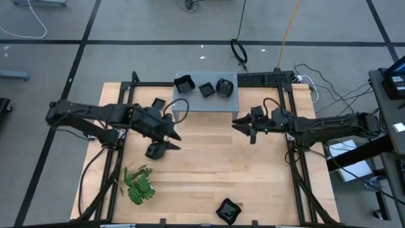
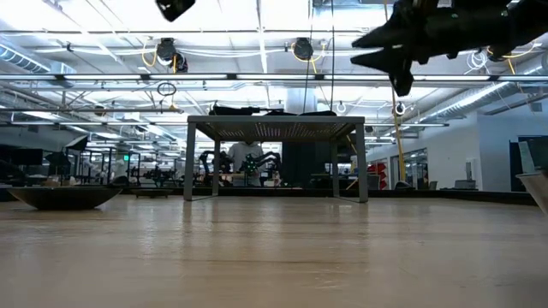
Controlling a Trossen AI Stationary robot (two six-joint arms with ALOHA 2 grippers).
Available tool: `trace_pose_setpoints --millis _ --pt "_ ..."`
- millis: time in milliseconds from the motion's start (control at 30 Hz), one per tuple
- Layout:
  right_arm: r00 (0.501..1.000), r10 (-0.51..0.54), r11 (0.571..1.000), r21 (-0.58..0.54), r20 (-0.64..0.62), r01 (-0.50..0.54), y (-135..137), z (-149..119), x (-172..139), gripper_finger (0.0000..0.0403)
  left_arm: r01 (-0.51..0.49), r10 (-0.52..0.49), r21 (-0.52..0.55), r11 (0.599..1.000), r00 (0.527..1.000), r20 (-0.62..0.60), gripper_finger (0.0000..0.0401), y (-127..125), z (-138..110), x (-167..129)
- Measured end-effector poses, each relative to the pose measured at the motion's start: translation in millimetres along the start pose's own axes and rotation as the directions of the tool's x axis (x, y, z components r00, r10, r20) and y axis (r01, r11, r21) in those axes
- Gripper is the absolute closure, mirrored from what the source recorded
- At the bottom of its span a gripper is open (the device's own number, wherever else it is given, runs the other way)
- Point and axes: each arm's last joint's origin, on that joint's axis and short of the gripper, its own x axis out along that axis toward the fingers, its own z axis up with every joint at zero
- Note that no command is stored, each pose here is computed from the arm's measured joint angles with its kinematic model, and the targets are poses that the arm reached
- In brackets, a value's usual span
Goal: Pick & Place Mini shaped plates
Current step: Stack the black distorted square plate on top of the black distorted square plates on the shelf
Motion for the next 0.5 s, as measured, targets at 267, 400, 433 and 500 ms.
trace_pose_setpoints --millis 267,400,433,500 --pt "0.981 0.158 0.987 0.014 -0.116 -0.158 10.9 -12.3 6.2 0.0287 -0.150 0.144 -0.079 0.986 0.987 -0.075 0.0215 -16.7 -13.9 2.0" --pt "0.962 0.169 0.982 -0.051 -0.214 -0.184 30.4 -40.0 14.5 0.0287 -0.159 0.154 -0.068 0.985 0.986 -0.069 0.0215 -25.3 -16.1 2.5" --pt "0.959 0.153 0.981 -0.082 -0.237 -0.177 35.4 -48.7 16.3 0.0287 -0.153 0.148 -0.066 0.986 0.986 -0.069 0.0215 -27.4 -16.6 2.5" --pt "0.950 0.128 0.979 -0.118 -0.286 -0.167 44.0 -66.1 18.9 0.0287 -0.144 0.139 -0.071 0.987 0.988 -0.071 0.0215 -30.5 -17.5 2.8"
